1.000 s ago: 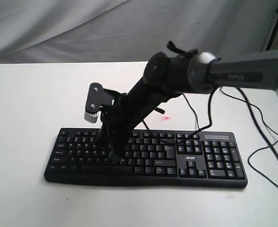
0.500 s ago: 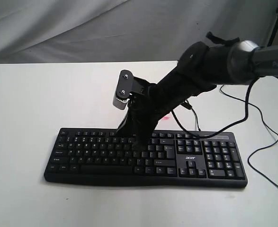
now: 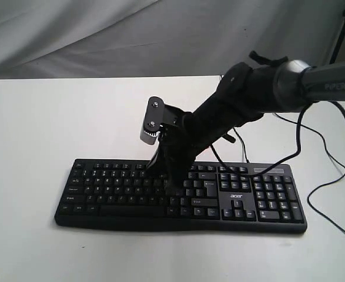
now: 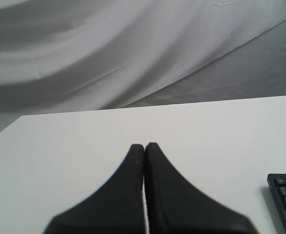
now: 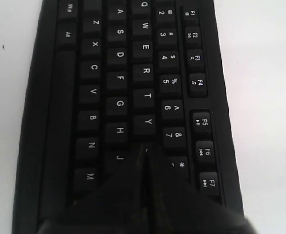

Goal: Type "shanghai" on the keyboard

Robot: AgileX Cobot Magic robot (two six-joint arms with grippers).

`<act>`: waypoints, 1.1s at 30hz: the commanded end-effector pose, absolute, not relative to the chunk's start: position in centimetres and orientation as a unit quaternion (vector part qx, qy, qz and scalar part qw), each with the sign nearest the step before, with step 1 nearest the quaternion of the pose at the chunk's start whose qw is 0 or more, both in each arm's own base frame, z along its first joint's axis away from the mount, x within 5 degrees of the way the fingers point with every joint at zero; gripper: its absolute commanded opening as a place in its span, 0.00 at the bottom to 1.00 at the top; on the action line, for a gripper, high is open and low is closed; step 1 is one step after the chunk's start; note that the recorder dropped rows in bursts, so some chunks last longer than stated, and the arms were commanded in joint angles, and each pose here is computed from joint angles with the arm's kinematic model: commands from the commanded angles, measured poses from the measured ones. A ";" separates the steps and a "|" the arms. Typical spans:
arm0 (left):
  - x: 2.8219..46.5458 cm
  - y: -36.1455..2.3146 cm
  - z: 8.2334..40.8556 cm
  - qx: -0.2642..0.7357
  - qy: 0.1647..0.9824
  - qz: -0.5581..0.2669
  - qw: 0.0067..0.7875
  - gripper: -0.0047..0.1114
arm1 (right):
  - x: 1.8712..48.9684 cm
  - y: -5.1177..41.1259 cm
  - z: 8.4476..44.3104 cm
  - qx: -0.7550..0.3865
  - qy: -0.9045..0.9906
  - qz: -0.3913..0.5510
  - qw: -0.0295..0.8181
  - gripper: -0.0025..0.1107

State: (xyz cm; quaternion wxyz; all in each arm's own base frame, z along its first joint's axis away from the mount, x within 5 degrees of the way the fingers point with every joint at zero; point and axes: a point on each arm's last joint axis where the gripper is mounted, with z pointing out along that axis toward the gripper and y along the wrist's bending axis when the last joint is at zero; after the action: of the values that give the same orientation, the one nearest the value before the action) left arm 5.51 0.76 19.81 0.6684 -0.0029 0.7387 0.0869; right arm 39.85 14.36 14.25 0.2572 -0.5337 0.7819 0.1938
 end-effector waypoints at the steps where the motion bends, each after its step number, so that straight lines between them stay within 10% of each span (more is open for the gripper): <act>1: 5.6 0.7 19.6 -0.003 0.740 0.084 0.667 0.05 | 39.9 14.1 14.3 -0.537 0.780 0.187 0.260 0.02; 33: 5.6 0.7 19.6 -0.003 0.740 0.084 0.667 0.05 | 40.0 14.1 11.8 -0.549 0.778 0.186 0.241 0.02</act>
State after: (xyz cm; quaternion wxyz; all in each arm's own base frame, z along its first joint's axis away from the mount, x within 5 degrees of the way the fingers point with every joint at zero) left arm 5.51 0.76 19.81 0.6684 -0.0029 0.7387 0.0869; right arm 40.16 14.19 11.81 0.2437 -0.5444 0.7812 0.1846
